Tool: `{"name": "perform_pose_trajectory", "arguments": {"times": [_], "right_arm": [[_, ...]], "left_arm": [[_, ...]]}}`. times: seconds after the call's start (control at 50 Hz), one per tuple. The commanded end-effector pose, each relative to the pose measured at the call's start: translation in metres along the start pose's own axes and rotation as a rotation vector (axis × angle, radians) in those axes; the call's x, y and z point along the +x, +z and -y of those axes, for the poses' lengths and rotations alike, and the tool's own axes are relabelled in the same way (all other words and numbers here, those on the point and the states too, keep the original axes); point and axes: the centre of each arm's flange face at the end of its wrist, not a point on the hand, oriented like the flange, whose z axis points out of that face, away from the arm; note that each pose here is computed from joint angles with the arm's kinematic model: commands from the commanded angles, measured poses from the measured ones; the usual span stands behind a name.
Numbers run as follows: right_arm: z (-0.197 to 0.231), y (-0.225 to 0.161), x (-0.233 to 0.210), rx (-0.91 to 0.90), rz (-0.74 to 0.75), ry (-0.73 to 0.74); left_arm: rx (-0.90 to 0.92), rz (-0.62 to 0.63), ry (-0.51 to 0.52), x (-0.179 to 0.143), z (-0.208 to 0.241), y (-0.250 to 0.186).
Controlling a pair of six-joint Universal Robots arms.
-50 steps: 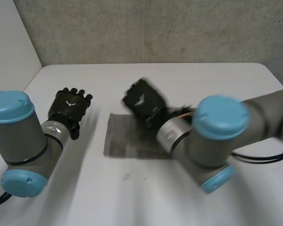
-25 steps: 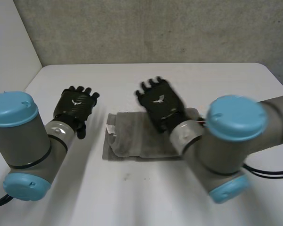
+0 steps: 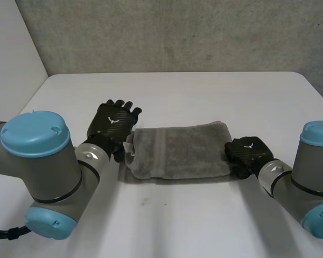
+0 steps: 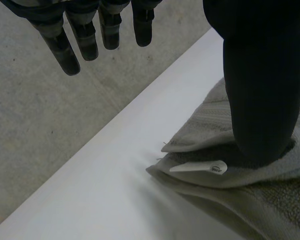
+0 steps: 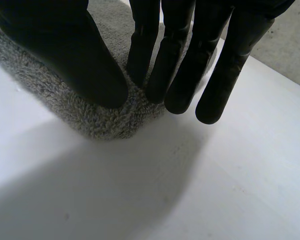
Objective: Fold the towel.
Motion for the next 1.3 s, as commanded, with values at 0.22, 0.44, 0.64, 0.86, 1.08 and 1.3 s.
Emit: {"name": "perform_pose_trajectory", "arguments": {"times": [0.22, 0.44, 0.64, 0.86, 1.08, 1.3], "right_arm": [[0.04, -0.003, 0.007, 0.121, -0.036, -0.009], [0.021, -0.007, 0.002, 0.055, -0.02, 0.007], [0.008, -0.004, -0.002, 0.021, -0.006, 0.009], [0.026, 0.006, 0.002, 0.083, -0.023, -0.054], [0.111, -0.012, -0.114, 0.396, 0.102, -0.464], [0.064, -0.024, -0.225, 0.458, 0.398, -0.714]], "left_arm": [[-0.026, 0.029, -0.007, -0.011, -0.006, -0.002], [-0.036, 0.025, -0.006, -0.01, -0.01, -0.003], [-0.04, 0.023, -0.006, -0.01, -0.011, -0.003], [-0.043, 0.026, -0.006, -0.01, -0.011, -0.003], [-0.031, 0.06, -0.012, -0.021, -0.007, -0.002], [-0.017, 0.15, -0.027, -0.056, 0.001, -0.008]]}}
